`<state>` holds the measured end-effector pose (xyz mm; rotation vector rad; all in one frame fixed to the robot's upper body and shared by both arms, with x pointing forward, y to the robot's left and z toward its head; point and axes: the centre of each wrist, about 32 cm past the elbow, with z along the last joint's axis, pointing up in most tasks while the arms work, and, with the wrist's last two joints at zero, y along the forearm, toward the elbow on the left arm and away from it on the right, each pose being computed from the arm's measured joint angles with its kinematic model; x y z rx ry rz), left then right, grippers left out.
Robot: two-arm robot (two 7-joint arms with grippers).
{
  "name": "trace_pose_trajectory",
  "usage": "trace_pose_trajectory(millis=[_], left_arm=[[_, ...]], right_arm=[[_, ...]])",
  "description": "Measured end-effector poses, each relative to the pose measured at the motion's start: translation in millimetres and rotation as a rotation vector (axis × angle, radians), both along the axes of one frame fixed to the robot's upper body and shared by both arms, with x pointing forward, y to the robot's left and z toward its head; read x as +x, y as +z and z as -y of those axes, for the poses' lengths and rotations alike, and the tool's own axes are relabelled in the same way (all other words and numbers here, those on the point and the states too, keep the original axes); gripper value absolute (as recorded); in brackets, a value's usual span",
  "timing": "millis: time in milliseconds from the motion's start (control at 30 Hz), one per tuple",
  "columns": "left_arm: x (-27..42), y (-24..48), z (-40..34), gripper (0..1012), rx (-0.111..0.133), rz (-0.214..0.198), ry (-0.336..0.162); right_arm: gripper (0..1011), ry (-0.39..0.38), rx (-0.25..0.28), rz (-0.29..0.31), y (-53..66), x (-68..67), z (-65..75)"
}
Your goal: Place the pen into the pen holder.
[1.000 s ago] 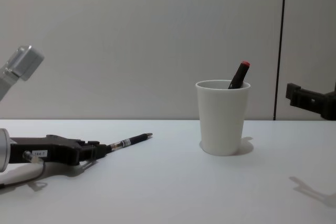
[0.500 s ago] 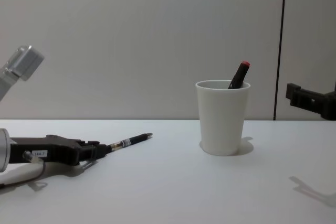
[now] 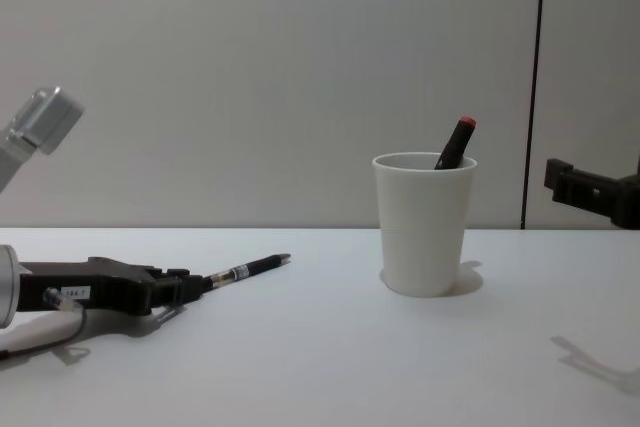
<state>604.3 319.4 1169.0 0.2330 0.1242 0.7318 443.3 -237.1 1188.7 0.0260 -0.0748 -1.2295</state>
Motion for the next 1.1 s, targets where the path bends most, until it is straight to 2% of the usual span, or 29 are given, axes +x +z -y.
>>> trace_pose_trajectory(millis=[1100], left_arm=[[0.0,0.0,0.0,186,0.000,0.000,0.000]], right_arm=[[1001,0.000,0.000,0.000,0.0,0.0,0.0]])
